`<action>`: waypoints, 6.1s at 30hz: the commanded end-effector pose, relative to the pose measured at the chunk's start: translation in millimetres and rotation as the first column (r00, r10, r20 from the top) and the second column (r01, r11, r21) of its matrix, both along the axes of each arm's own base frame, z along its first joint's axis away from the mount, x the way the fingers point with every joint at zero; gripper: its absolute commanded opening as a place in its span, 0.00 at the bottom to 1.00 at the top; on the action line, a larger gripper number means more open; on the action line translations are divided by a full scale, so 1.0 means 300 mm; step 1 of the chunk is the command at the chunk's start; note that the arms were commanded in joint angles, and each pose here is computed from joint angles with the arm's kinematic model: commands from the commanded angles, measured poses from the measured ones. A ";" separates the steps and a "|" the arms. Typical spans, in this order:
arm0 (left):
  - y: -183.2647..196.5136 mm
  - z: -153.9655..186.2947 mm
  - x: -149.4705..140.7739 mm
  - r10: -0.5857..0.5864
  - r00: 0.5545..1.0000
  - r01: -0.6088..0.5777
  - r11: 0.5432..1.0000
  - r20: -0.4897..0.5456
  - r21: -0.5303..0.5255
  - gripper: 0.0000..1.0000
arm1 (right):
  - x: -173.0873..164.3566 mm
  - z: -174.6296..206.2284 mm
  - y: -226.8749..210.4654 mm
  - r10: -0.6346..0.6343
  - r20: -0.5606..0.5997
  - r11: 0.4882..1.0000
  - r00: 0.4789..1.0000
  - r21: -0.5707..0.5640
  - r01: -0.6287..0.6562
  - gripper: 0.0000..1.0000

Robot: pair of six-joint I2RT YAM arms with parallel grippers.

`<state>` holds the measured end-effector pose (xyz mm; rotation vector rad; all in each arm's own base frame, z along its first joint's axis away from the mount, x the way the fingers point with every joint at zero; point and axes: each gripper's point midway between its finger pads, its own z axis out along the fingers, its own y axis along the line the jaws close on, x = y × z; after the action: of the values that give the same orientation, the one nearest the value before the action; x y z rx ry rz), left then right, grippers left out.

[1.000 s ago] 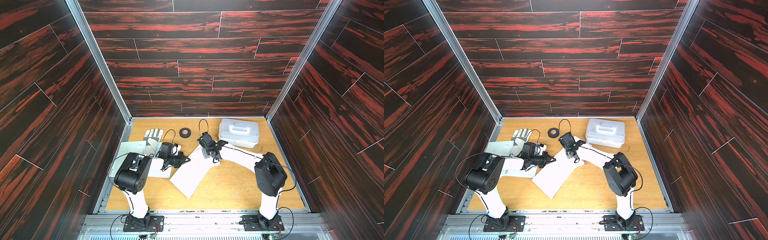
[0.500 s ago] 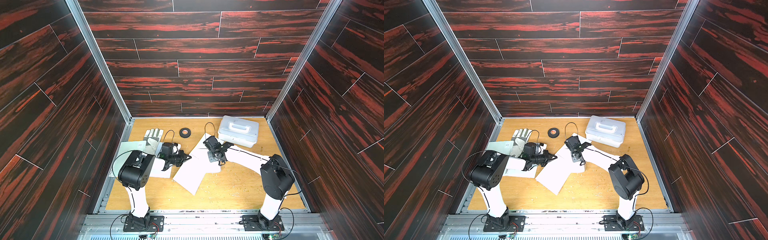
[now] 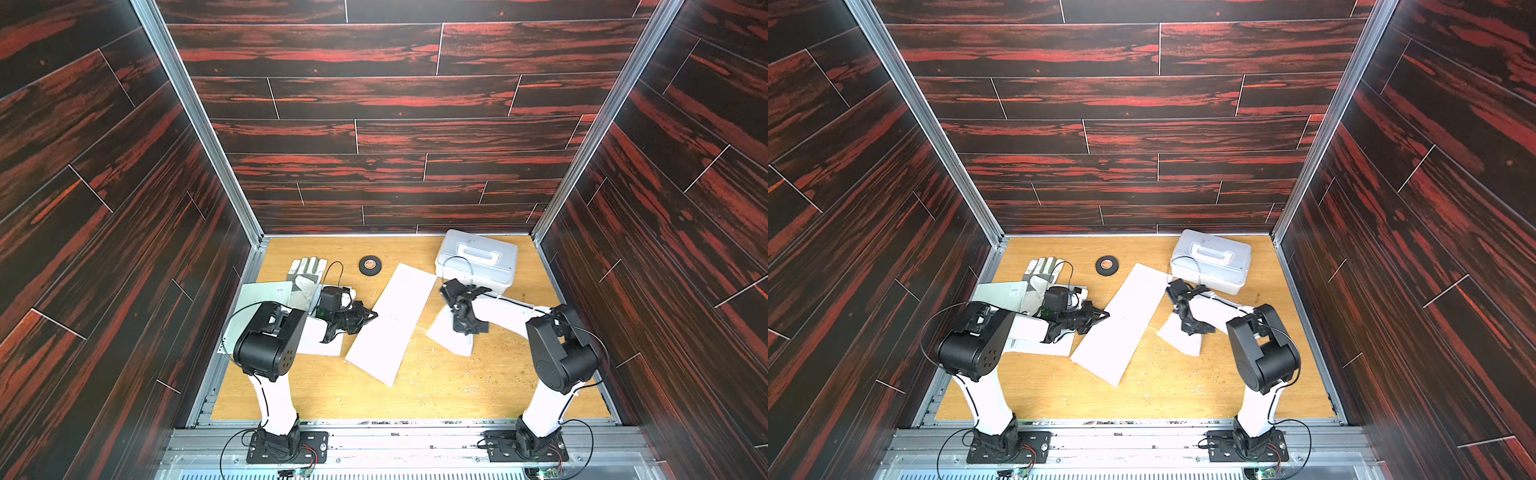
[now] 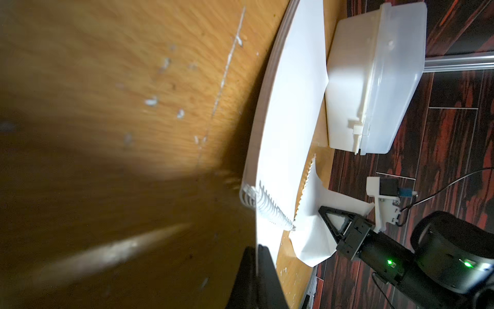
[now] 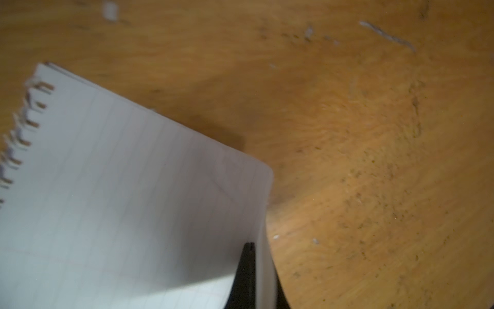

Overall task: Tear off pages from different notebooks
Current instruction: Tear off the paper from the notebook, then place the paper at the center of the board, then close the notebook at the center of the board, then open the notebook at the center of the board.

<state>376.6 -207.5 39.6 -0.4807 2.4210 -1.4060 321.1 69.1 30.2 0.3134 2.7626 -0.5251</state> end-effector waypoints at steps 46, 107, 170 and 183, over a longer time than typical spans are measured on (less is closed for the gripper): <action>0.123 0.038 -0.079 0.171 0.877 -0.044 0.959 -0.449 0.280 0.00 | -0.630 0.681 1.205 0.807 0.578 -0.156 -0.119 0.015 -0.988 0.83; 0.534 0.355 -0.158 0.388 0.911 -0.364 0.604 0.137 0.709 0.60 | 0.414 0.172 0.741 0.352 0.267 0.576 0.897 0.693 -0.433 0.17; 0.553 -0.138 -0.304 0.518 0.810 -0.237 0.719 -0.275 0.654 0.84 | -0.082 0.115 1.212 0.666 0.377 0.328 0.644 0.628 -0.706 0.88; 0.543 -0.175 -0.336 0.506 0.809 -0.219 0.733 -0.300 0.645 0.83 | -0.089 0.059 1.247 0.662 0.371 0.249 0.651 0.711 -0.658 0.86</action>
<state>327.4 -35.2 26.2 -1.0681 2.5063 -0.3727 300.7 429.4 43.6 -0.6904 2.5788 0.9049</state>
